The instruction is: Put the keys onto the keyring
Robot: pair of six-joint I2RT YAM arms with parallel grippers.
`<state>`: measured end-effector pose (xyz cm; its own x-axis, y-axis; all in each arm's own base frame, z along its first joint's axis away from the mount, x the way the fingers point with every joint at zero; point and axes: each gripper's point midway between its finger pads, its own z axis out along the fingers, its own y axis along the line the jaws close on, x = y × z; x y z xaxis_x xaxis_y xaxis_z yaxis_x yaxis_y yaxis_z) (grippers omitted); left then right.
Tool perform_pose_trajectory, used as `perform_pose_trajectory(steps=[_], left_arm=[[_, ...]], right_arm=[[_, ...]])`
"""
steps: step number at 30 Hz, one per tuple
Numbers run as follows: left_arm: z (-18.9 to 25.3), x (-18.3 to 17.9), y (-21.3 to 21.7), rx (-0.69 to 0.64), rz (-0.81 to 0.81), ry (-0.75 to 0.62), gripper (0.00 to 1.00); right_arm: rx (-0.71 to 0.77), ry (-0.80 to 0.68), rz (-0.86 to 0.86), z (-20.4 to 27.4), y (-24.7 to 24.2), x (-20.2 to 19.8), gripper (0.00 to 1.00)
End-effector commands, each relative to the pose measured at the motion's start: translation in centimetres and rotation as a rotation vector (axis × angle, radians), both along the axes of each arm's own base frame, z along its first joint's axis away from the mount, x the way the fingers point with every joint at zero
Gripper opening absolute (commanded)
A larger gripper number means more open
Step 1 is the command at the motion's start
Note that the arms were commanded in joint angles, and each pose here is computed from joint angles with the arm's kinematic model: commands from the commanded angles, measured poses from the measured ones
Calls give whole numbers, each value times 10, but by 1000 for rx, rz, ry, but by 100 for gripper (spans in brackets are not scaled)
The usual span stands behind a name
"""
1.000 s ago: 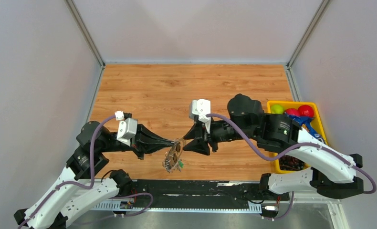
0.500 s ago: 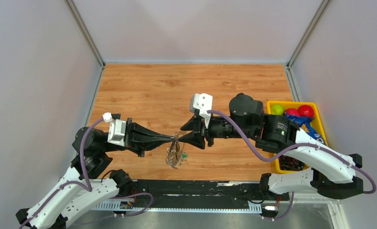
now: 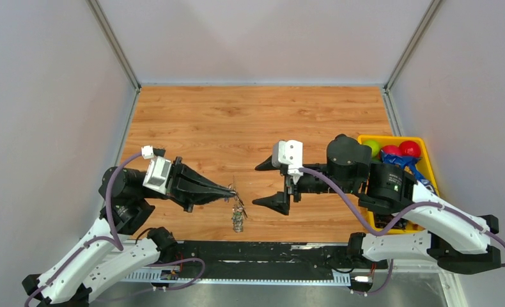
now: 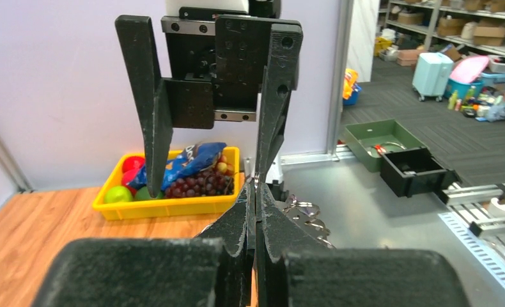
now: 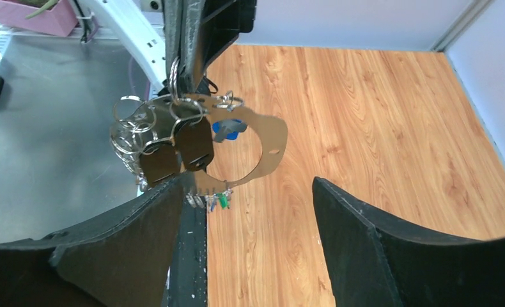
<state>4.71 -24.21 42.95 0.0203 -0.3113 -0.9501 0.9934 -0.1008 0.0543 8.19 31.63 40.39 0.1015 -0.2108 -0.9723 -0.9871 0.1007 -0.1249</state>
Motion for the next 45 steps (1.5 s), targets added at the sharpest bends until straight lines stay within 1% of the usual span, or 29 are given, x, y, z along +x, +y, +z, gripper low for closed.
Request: perform_pose_trajectory(steps=[1, 4, 7, 10, 14, 18, 20, 22, 25, 27, 30, 33, 34, 35, 40, 42, 45], left_arm=[[25, -27, 11, -29, -96, -77, 0], [25, -32, 11, -6, -136, -68, 0], [26, -37, 12, 5, -166, -64, 0], [26, -35, 12, 8, -152, -43, 0], [24, -13, 6, 13, -44, 17, 0], [16, 22, -1, 9, 118, 107, 0], [12, 41, -3, 0, 201, 157, 0], [7, 54, -5, 3, 250, 195, 0], [1, 68, -8, 10, 301, 249, 0], [-1, 74, -11, 16, 312, 264, 0], [0, 69, -16, 35, 268, 239, 0], [-3, 60, -21, 88, 207, 184, 0], [3, 51, -20, 95, 167, 153, 0], [-1, 48, -20, 118, 152, 130, 0], [9, 6, -10, 137, -27, 0, 0], [12, -7, -4, 140, -76, -33, 0], [11, -22, 1, 156, -149, -59, 0]], right_arm=[[8, -49, 129, 3, -6, -22, 80], [-17, -59, 176, -4, -7, -28, 85], [-26, -66, 190, -7, -7, -29, 86], [-20, -51, 222, -6, -7, -36, 87], [5, -27, 233, 2, -10, -42, 88], [45, 17, 192, 11, -10, -39, 89], [65, 53, 150, 15, -7, -34, 89], [83, 86, 111, 18, -4, -29, 89], [119, 120, 26, 20, -1, -17, 89], [133, 104, -66, 20, -3, 0, 89], [159, 28, -152, 23, -10, 17, 90], [161, -43, -174, 27, -17, 23, 91], [160, -58, -189, 28, -19, 26, 91], [158, -74, -193, 29, -21, 27, 92], [124, -107, -123, 29, -28, 15, 94], [91, -107, -102, 25, -29, 12, 94], [42, -109, -24, 17, -30, -1, 94]])
